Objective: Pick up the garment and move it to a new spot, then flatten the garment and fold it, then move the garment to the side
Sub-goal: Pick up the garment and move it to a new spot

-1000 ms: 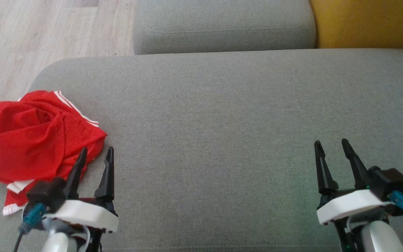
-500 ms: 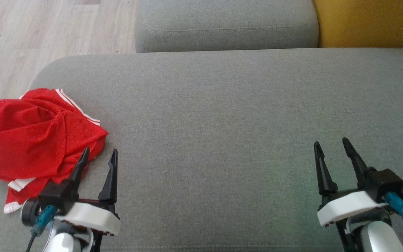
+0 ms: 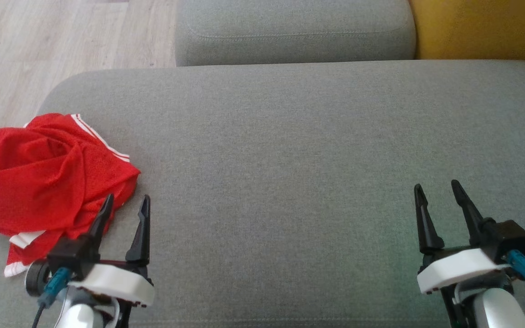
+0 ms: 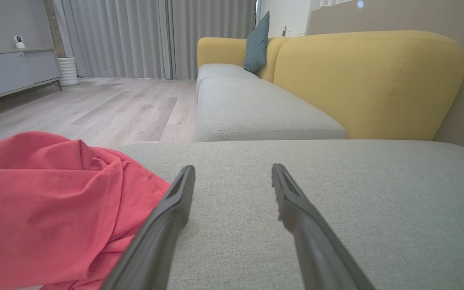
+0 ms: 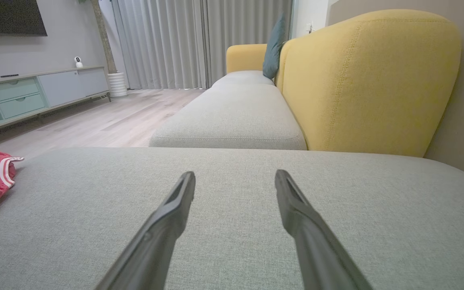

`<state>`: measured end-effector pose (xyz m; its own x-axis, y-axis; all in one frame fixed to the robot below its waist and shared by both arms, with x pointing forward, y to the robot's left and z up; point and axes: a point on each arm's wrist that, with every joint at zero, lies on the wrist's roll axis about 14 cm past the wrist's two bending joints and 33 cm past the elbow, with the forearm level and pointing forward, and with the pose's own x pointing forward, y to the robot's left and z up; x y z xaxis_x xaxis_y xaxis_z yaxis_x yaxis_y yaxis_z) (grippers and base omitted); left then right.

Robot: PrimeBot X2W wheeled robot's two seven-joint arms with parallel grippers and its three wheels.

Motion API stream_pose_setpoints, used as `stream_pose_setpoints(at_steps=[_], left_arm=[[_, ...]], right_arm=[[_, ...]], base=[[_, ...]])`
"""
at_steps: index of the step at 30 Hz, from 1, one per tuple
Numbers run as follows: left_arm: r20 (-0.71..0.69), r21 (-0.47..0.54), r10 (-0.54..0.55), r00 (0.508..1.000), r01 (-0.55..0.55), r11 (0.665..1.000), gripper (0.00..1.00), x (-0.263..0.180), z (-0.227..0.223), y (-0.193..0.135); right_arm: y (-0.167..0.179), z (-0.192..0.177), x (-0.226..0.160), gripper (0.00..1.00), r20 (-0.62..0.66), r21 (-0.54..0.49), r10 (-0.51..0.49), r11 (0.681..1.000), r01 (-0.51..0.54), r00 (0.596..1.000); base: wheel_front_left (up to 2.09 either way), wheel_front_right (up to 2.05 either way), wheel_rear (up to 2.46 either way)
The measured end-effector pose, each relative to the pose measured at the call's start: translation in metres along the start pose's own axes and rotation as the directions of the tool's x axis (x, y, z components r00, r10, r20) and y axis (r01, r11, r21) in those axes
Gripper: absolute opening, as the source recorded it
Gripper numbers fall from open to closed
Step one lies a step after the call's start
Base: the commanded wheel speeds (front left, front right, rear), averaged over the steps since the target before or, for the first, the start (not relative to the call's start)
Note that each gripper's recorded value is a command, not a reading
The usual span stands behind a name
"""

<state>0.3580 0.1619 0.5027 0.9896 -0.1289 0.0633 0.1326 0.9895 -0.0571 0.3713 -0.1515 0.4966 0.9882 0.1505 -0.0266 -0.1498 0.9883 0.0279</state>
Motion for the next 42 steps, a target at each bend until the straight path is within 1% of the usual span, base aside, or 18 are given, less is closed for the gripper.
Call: stream_pose_setpoints(at_steps=[9, 17, 18, 22, 27, 31, 36, 42], left_arm=[[-0.009, -0.004, 0.039, 0.999, -0.039, 0.999, 1.00, -0.004, -0.003, 0.011], [0.010, 0.005, 0.130, 0.991, -0.130, 0.991, 1.00, -0.015, 0.005, 0.038], [0.010, 0.005, 0.130, 0.991, -0.130, 0.991, 1.00, -0.015, 0.005, 0.038], [0.014, 0.011, 0.199, 0.980, -0.199, 0.980, 1.00, -0.029, 0.007, 0.058], [0.019, 0.022, 0.295, 0.955, -0.295, 0.955, 1.00, -0.053, 0.010, 0.086], [0.021, 0.026, 0.344, 0.939, -0.345, 0.938, 1.00, -0.067, 0.011, 0.099], [0.011, 0.031, 0.377, 0.926, -0.377, 0.926, 1.00, -0.076, 0.009, 0.108], [0.008, 0.035, 0.389, 0.921, -0.389, 0.921, 1.00, -0.078, 0.008, 0.112]], right_arm=[[0.007, -0.001, 0.005, 1.00, 0.001, 0.027, 0.019, 0.999, -0.019, 1.000], [0.044, -0.003, 0.021, 1.00, -0.002, 0.049, 0.132, 0.990, -0.132, 0.991], [0.044, -0.003, 0.021, 1.00, -0.002, 0.049, 0.132, 0.990, -0.132, 0.991], [0.069, -0.004, 0.029, 1.00, -0.003, 0.060, 0.205, 0.977, -0.204, 0.979], [0.100, -0.004, 0.038, 1.00, -0.001, 0.083, 0.291, 0.953, -0.290, 0.957], [0.118, -0.005, 0.042, 1.00, -0.005, 0.084, 0.341, 0.937, -0.340, 0.940], [0.130, -0.010, 0.047, 1.00, -0.017, 0.085, 0.374, 0.924, -0.372, 0.927], [0.133, -0.014, 0.049, 1.00, -0.027, 0.086, 0.382, 0.922, -0.378, 0.924]], base=[[0.00, 0.00, 0.00], [0.00, 0.00, 0.00], [0.00, 0.00, 0.00], [0.00, 0.00, 0.00], [0.00, 0.00, 0.00], [0.00, 0.00, 0.00], [0.00, 0.00, 0.00], [0.00, 0.00, 0.00]])
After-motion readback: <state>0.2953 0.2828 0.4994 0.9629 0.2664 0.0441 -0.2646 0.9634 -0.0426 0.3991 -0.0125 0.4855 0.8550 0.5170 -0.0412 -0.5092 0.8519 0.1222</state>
